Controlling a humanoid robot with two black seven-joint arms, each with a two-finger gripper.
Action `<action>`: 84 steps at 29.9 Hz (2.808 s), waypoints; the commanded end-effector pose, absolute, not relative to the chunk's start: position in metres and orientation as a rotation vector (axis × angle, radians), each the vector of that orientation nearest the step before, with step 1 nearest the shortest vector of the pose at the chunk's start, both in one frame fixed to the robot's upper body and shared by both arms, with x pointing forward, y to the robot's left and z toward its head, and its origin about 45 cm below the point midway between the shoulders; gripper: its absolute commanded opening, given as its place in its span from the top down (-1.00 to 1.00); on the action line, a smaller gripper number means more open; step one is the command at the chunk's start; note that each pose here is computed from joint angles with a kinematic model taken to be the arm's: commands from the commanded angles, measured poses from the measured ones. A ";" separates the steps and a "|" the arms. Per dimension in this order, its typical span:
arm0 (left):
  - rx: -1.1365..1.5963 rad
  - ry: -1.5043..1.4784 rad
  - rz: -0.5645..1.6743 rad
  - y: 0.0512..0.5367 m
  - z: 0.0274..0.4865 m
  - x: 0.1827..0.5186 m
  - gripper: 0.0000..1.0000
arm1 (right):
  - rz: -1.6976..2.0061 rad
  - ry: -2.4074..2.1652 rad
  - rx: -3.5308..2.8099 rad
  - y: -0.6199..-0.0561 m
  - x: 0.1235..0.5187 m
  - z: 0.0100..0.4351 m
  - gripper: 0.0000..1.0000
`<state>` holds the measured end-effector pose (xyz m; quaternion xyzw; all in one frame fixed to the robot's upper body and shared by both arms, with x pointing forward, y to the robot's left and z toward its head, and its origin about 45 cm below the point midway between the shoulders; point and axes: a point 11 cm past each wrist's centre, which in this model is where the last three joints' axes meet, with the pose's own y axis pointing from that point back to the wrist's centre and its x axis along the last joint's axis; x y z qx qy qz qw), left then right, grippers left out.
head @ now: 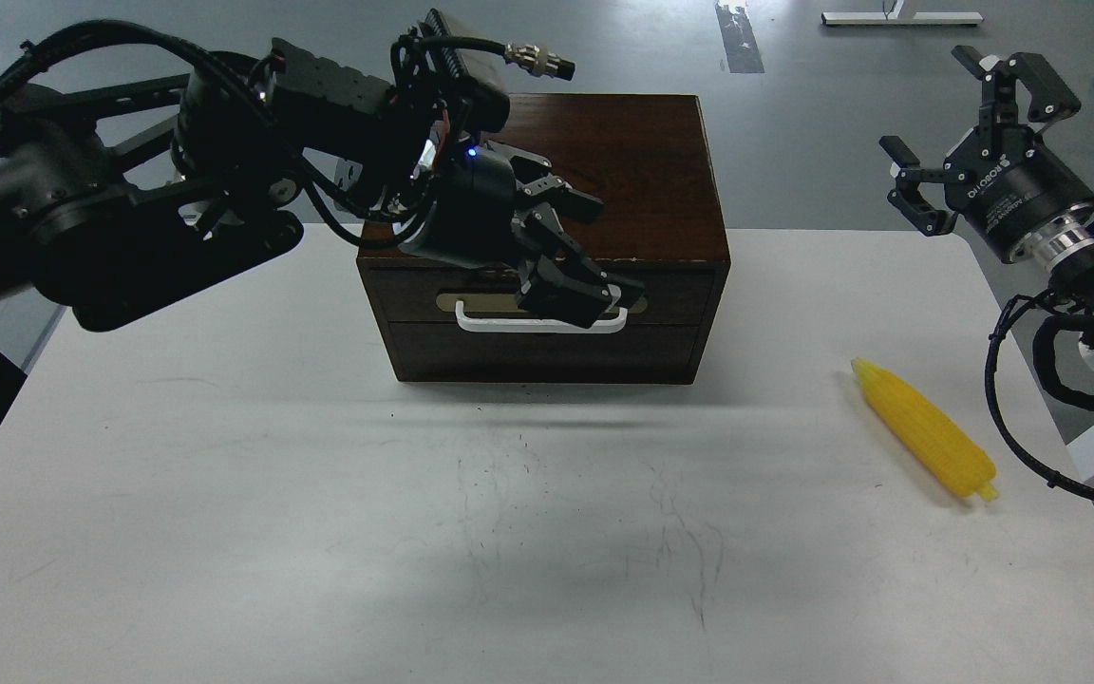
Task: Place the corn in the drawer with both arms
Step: 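Lower the left gripper and hook the white drawer handle, then pull the drawer out toward the robot with the left gripper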
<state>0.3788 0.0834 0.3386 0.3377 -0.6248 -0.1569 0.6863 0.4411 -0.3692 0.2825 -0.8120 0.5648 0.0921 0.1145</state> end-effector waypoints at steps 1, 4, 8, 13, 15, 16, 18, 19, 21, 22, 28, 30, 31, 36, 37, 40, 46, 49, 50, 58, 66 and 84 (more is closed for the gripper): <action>0.827 -1.437 -0.420 0.079 0.322 0.383 -0.98 | 0.270 1.658 -2.380 -0.370 0.441 0.282 -0.98; 0.846 -1.461 -0.455 0.072 0.314 0.384 -0.98 | 0.268 1.657 -2.380 -0.370 0.441 0.283 -0.98; 0.875 -1.448 -0.495 0.073 0.300 0.383 -0.98 | 0.265 1.658 -2.379 -0.370 0.441 0.284 -0.98; 0.896 -1.431 -0.512 0.076 0.289 0.384 -0.98 | 0.259 1.667 -2.378 -0.374 0.440 0.285 -0.99; 0.907 -1.433 -0.516 0.078 0.287 0.385 -0.98 | 0.257 1.664 -2.380 -0.374 0.440 0.286 -0.99; 0.909 -1.433 -0.519 0.079 0.286 0.384 -0.98 | 0.260 1.665 -2.378 -0.374 0.440 0.285 -0.99; 0.910 -1.426 -0.520 0.080 0.282 0.384 -0.98 | 0.256 1.666 -2.379 -0.375 0.440 0.286 -0.99; 0.910 -1.422 -0.522 0.081 0.280 0.383 -0.98 | 0.256 1.666 -2.379 -0.375 0.440 0.286 -0.99; 0.920 -1.414 -0.534 0.083 0.275 0.383 -0.98 | 0.256 1.666 -2.379 -0.375 0.440 0.286 -0.99; 0.937 -1.406 -0.538 0.086 0.271 0.385 -0.98 | 0.256 1.666 -2.379 -0.375 0.440 0.286 -0.99; 0.961 -1.389 -0.551 0.089 0.262 0.387 -0.98 | 0.257 1.667 -2.379 -0.375 0.440 0.285 -0.99; 0.973 -1.384 -0.554 0.091 0.260 0.389 -0.98 | 0.257 1.667 -2.379 -0.375 0.440 0.285 -0.99; 0.983 -1.380 -0.559 0.092 0.258 0.389 -0.98 | 0.259 1.668 -2.379 -0.375 0.440 0.285 -0.99; 0.988 -1.370 -0.568 0.095 0.253 0.388 -0.98 | 0.259 1.668 -2.379 -0.375 0.440 0.285 -0.99; 0.985 -1.370 -0.569 0.094 0.253 0.387 -0.98 | 0.259 1.668 -2.379 -0.375 0.440 0.285 -0.99; 0.970 -1.362 -0.577 0.093 0.250 0.383 -0.98 | 0.259 1.668 -2.379 -0.375 0.440 0.285 -0.99; 0.901 -1.371 -0.622 0.081 0.250 0.362 -0.98 | 0.258 1.670 -2.379 -0.376 0.440 0.285 -0.99; 0.875 -1.374 -0.637 0.078 0.251 0.355 -0.98 | 0.261 1.669 -2.380 -0.375 0.439 0.284 -0.99; 0.869 -1.373 -0.638 0.077 0.252 0.353 -0.98 | 0.260 1.671 -2.379 -0.375 0.440 0.284 -0.99; 0.798 -1.347 -0.656 0.078 0.257 0.331 -0.98 | 0.256 1.678 -2.377 -0.379 0.439 0.285 -0.99; 0.721 -1.357 -0.713 0.083 0.263 0.299 -0.98 | 0.256 1.678 -2.377 -0.379 0.439 0.285 -0.99; 0.744 -1.401 -0.763 0.091 0.256 0.293 -0.98 | 0.251 1.673 -2.378 -0.378 0.439 0.287 -0.99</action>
